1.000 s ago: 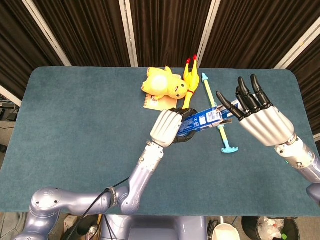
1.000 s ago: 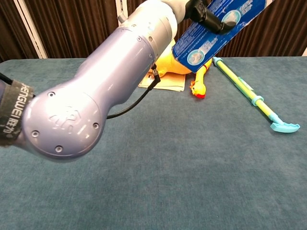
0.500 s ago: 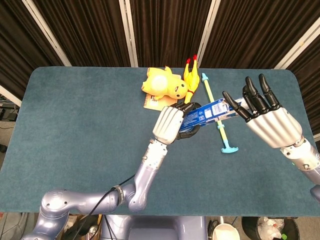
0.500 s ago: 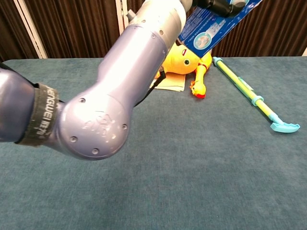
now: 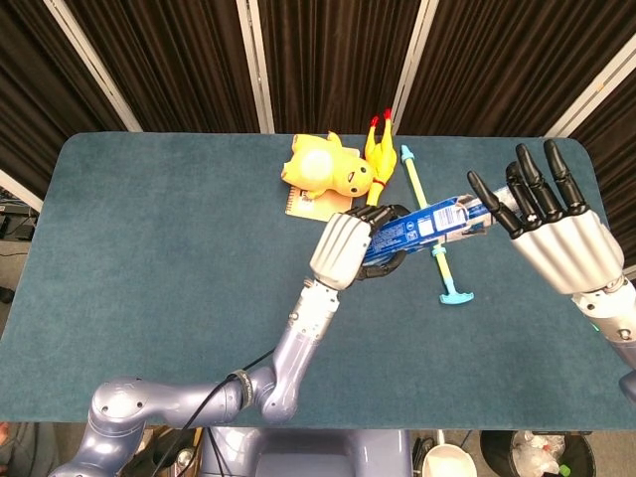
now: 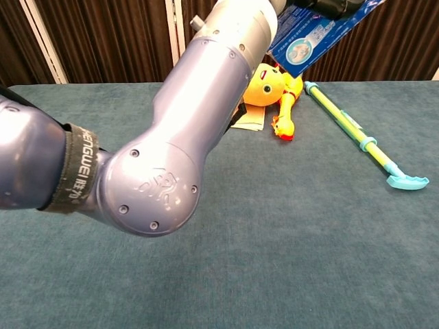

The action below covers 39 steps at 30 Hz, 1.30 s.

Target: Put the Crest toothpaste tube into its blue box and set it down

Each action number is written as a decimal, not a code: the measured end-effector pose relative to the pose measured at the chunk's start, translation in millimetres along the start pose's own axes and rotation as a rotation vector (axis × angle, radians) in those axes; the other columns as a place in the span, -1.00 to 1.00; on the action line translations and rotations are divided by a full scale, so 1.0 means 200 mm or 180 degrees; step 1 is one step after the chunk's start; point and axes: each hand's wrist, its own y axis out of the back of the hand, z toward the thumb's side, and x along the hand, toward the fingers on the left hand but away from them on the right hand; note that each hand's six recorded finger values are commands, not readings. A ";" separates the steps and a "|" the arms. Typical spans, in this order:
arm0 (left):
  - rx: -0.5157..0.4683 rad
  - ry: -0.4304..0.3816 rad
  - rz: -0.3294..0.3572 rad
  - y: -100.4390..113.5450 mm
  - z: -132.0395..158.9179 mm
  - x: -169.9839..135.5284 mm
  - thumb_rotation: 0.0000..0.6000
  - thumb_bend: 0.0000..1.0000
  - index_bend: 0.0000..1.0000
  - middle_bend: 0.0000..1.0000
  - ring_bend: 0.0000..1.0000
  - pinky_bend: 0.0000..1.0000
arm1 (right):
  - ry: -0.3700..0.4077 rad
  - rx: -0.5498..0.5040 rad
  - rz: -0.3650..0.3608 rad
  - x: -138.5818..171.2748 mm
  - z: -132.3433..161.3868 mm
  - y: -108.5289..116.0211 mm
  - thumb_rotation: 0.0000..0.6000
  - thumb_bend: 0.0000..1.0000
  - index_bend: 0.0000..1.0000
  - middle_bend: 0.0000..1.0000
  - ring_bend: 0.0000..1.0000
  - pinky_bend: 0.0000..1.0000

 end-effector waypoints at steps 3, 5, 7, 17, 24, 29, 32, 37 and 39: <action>-0.0022 -0.0004 0.0009 -0.01 0.01 0.01 1.00 -0.22 -0.37 -0.01 -0.08 0.04 | 0.0018 -0.0005 -0.0056 -0.02 -0.01 0.02 1.00 -0.49 -1.00 -0.18 -0.63 -0.55; -0.0042 0.0010 0.0010 -0.02 0.01 0.01 1.00 -0.22 -0.37 -0.01 -0.08 0.04 | 0.0032 -0.0002 -0.0085 -0.03 -0.02 0.04 1.00 -0.49 -1.00 -0.18 -0.63 -0.55; -0.0049 0.0034 0.0004 -0.03 0.01 0.01 1.00 -0.22 -0.37 -0.01 -0.08 0.04 | 0.0022 -0.0011 -0.0102 -0.03 -0.03 0.05 1.00 -0.49 -1.00 -0.18 -0.63 -0.55; -0.0082 0.0077 -0.0011 -0.06 -0.01 -0.01 1.00 -0.22 -0.45 -0.09 -0.17 -0.03 | -0.0014 -0.0047 -0.0012 0.01 -0.06 0.04 1.00 -0.49 -1.00 -0.18 -0.63 -0.55; -0.0157 0.0043 0.0028 -0.05 0.00 -0.01 1.00 -0.22 -0.47 -0.09 -0.17 -0.03 | 0.0007 -0.0057 0.0019 0.02 -0.04 0.03 1.00 -0.49 -1.00 -0.18 -0.63 -0.55; -0.0221 -0.0022 0.0051 -0.05 0.02 -0.02 1.00 -0.21 -0.48 -0.10 -0.18 -0.03 | 0.0004 -0.0099 0.0015 0.02 -0.03 0.03 1.00 -0.49 -1.00 -0.18 -0.63 -0.56; -0.0251 -0.0029 0.0054 -0.06 0.02 -0.03 1.00 -0.21 -0.48 -0.11 -0.19 -0.03 | -0.0049 -0.0138 -0.0008 0.01 -0.04 0.04 1.00 -0.49 -1.00 -0.18 -0.63 -0.57; -0.0302 -0.0037 0.0085 -0.05 0.02 -0.03 1.00 -0.20 -0.49 -0.12 -0.20 -0.03 | -0.0094 -0.0175 -0.0029 0.00 -0.06 0.05 1.00 -0.49 -1.00 -0.20 -0.63 -0.64; -0.0330 -0.0046 0.0100 -0.05 0.02 -0.03 1.00 -0.20 -0.49 -0.13 -0.20 -0.03 | -0.0079 -0.0163 0.0015 0.01 -0.06 0.05 1.00 -0.49 -1.00 -0.21 -0.63 -0.65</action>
